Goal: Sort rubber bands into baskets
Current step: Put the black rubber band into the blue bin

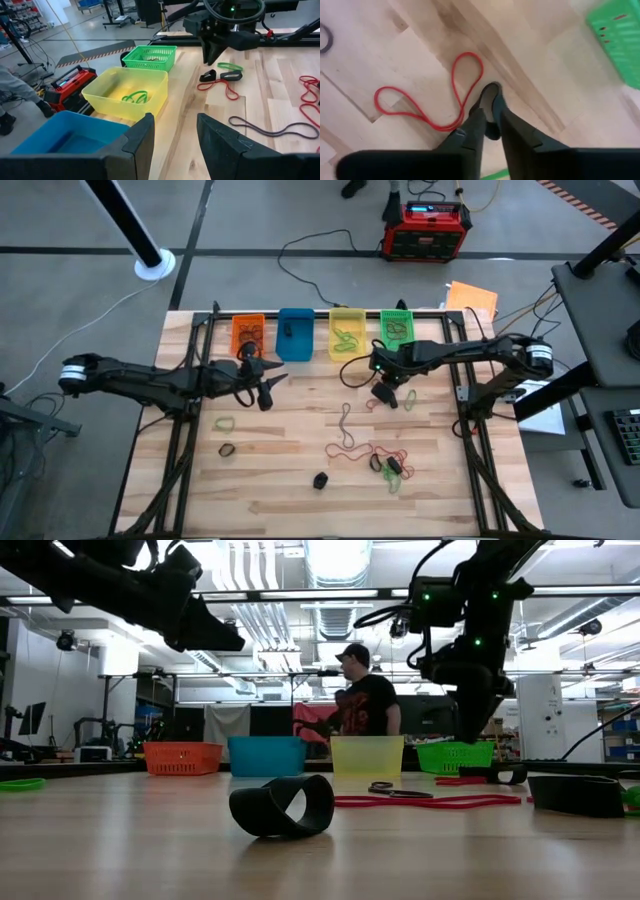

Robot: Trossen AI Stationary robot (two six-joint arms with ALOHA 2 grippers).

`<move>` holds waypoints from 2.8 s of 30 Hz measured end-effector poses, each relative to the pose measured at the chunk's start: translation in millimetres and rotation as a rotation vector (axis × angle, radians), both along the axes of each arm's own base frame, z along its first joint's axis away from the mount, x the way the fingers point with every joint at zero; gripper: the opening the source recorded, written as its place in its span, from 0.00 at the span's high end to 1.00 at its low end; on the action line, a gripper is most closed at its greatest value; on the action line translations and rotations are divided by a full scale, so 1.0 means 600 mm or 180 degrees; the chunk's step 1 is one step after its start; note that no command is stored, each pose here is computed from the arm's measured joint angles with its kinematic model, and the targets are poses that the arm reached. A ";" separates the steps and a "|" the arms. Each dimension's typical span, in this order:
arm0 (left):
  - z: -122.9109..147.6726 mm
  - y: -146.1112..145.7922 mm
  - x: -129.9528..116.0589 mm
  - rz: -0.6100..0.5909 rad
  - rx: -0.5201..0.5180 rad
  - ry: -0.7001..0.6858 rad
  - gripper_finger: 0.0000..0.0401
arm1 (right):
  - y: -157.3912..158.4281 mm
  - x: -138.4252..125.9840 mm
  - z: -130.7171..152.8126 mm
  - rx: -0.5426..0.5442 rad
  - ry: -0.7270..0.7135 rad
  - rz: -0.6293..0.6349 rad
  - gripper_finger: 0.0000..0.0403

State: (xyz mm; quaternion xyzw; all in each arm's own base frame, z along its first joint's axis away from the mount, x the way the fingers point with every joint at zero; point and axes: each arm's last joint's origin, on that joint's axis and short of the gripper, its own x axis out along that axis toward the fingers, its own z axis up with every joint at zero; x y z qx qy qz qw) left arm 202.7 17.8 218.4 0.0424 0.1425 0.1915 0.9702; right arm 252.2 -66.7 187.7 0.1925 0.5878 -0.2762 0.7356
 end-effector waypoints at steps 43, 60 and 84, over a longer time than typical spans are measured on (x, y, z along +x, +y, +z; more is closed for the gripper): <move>-0.002 0.000 0.006 0.0001 -0.0006 -0.0045 0.67 | -0.011 0.020 -0.076 -0.0019 0.0441 0.0366 0.80; -0.001 0.000 0.006 0.0010 -0.0038 -0.0060 0.67 | -0.007 0.003 -0.005 -0.0195 -0.0042 0.0516 0.98; 0.004 -0.001 0.007 -0.0032 -0.0163 -0.0171 0.67 | -0.031 0.076 0.138 -0.1407 -0.2904 0.1224 0.98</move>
